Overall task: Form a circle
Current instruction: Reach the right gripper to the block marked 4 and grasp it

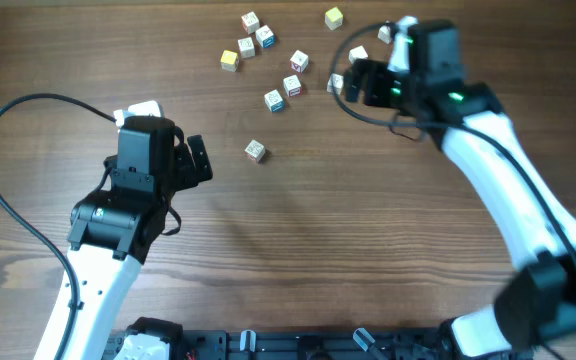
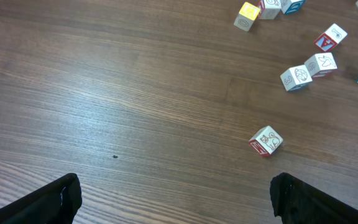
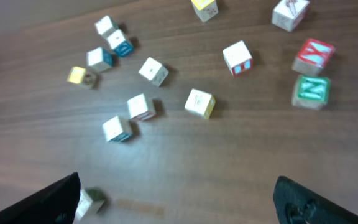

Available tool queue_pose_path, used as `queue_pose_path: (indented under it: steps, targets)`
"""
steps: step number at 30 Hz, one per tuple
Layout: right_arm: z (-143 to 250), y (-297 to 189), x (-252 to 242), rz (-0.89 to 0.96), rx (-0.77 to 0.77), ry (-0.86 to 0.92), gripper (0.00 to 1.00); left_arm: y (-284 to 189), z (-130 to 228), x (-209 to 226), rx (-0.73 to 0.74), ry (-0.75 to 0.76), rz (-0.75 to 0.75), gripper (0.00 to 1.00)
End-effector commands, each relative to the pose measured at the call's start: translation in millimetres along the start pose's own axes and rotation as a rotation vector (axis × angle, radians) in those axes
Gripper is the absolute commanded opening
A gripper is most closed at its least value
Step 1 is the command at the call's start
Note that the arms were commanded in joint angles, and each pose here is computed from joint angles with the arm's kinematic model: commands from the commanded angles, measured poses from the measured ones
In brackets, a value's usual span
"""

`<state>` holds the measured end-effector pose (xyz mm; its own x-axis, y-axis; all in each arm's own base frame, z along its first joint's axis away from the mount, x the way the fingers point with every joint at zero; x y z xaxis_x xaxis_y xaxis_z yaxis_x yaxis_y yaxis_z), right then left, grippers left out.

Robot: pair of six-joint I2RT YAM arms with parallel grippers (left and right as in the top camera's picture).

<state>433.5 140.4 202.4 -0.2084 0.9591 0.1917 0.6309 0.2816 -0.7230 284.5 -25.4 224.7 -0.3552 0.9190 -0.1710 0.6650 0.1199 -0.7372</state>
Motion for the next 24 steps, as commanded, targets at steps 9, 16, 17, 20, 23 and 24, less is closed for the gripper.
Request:
queue_pose_path:
  steps: [9,16,17,20,23,24]
  targets:
    - [9.6,159.7,-10.3,0.093,-0.057,0.054,0.93,1.4,-1.7,3.0,-0.005,-0.018,-0.014,1.0]
    - [29.9,180.6,-11.5,0.171,-0.036,0.033,0.83,1.4,-1.7,3.0,-0.005,-0.018,-0.014,1.0]
    - [31.2,182.4,-11.9,0.171,-0.035,0.034,0.81,1.4,-1.7,3.1,-0.005,-0.019,-0.015,1.0]
    - [34.4,185.9,-12.9,0.173,-0.03,0.034,0.71,1.4,-1.7,3.0,-0.005,-0.018,-0.014,1.0]
    - [35.1,188.0,-13.1,0.172,-0.032,0.034,0.67,1.4,-1.7,3.0,-0.005,-0.018,-0.014,1.0]
    - [35.2,188.4,-13.2,0.172,-0.033,0.034,0.64,1.4,-1.7,3.1,-0.005,-0.019,-0.015,1.0]
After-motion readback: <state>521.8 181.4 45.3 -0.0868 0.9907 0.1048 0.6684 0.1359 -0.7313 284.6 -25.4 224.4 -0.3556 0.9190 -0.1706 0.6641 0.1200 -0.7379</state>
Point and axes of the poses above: each gripper's point midway between its finger pads, its own y axis out along the fingers, its own x axis along the line the jaws close on, z = x × y, the point moved 3 cm from there along -y, back along the fingers, and after that the axes turned 10 degrees about -y, right-handed, at the moved point
